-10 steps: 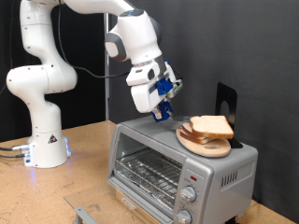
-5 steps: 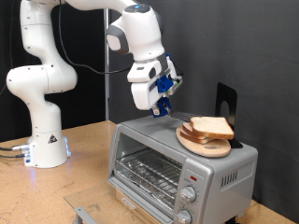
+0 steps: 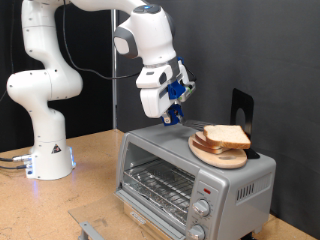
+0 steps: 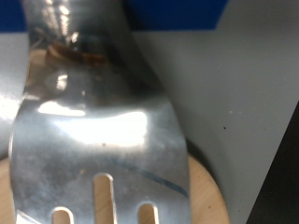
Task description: Make a piece of toast with the oven
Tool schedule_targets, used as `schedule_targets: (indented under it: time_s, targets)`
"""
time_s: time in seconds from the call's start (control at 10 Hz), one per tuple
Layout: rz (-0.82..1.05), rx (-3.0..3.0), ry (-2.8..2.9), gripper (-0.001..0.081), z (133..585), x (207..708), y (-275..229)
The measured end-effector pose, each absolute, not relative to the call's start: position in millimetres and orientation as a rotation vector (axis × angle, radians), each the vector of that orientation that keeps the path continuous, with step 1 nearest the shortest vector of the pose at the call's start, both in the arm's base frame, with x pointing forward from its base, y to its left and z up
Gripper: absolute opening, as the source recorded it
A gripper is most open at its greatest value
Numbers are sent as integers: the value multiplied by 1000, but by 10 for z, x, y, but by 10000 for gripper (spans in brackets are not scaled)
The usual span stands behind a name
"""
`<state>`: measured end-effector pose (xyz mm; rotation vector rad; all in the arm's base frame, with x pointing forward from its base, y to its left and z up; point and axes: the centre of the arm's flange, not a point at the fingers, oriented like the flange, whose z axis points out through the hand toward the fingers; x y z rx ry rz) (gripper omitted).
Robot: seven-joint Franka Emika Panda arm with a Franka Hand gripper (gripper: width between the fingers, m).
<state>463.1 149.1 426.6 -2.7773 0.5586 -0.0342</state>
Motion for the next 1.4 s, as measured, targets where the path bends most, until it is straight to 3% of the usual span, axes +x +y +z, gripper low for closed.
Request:
schedule_targets:
  time_s: [1.4]
  targets:
    - [-73,-2758,622,491,4255,4749,1292]
